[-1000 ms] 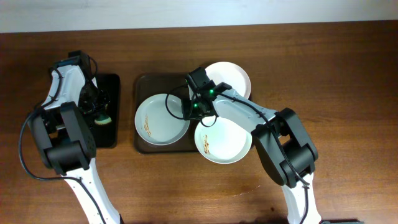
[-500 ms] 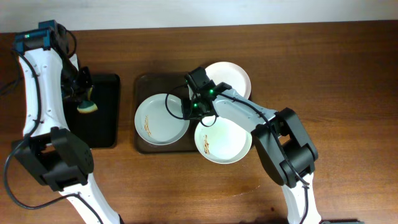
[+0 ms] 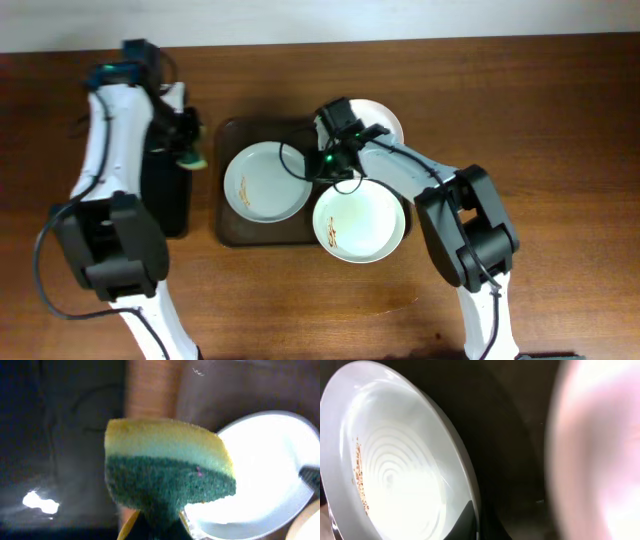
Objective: Clean dirty plates on tray and stack at the side
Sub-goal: 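Scrub the held left plate with the sponge in the left gripper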
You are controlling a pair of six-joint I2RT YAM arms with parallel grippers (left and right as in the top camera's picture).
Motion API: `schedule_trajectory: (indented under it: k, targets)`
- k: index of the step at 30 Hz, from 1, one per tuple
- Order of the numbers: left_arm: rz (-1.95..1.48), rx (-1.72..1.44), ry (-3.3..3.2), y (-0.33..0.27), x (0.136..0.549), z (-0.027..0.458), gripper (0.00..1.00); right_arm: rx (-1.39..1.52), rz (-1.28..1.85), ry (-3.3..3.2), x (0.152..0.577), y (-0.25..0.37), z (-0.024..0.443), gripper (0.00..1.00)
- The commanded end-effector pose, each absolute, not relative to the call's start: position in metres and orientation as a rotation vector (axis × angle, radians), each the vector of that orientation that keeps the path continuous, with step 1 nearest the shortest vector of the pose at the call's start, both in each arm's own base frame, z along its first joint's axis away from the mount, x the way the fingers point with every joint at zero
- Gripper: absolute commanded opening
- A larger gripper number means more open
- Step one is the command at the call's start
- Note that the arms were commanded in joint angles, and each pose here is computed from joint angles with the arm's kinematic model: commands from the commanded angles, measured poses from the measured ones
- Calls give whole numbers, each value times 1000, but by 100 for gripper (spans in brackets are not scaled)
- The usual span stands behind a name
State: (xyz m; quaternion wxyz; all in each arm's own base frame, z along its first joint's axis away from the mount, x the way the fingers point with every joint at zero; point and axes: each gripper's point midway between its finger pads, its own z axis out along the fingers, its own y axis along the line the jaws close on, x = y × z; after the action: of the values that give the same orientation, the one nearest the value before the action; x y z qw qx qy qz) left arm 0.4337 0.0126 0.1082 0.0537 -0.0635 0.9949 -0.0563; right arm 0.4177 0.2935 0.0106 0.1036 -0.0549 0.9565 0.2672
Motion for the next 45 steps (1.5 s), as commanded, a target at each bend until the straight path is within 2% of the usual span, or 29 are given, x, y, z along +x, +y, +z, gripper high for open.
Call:
schedule_trajectory:
  k: [1,3,7,12,14,17,22,24,28,30,32,34,36,38,40,41,42,45]
  targets:
    - [-267,-47,3054,-28,423,83,1,-144,865,2800,422,301,17,4]
    - [-329,0,3053,-47,420,67,1,-142,856,2798,423,300,17,4]
    - [-351,-98,3019,-56,424,42,1,-142,856,2798,423,300,17,4]
    - [-353,-4,3010,-81,424,41,1,-135,821,2797,425,297,15,4]
    - [-207,52,3037,-90,416,35,1,-135,820,2799,425,297,15,4]
    - [117,-127,3060,-71,409,23,1,-133,818,2805,424,297,14,4]
    - [213,-217,3242,-60,364,18,1,-131,816,2812,423,296,13,4]
    - [193,-214,3205,-63,373,16,1,-131,815,2811,423,296,13,4]
    - [84,-198,3000,-78,420,1,1,-131,815,2812,423,296,13,4]
    - [67,-196,2964,-80,425,-7,1,-132,815,2812,423,296,13,4]
    - [-86,-72,3034,-97,412,-8,1,-131,814,2812,423,296,13,4]
    - [-349,155,3172,-122,374,-5,1,-132,814,2812,423,296,13,4]
    - [-350,352,3277,-116,342,-3,1,-131,814,2812,423,296,13,4]
    - [-263,408,3290,-105,339,-4,1,-131,815,2812,423,296,13,4]
    - [12,121,3279,-75,353,-8,1,-131,815,2813,422,296,13,4]
    - [339,-217,3186,-36,365,-5,1,-131,815,2813,422,296,13,4]
    - [476,-379,3095,-18,373,-2,1,-131,815,2813,423,296,13,4]
    - [428,-479,2887,-16,418,0,1,-131,814,2813,423,296,13,4]
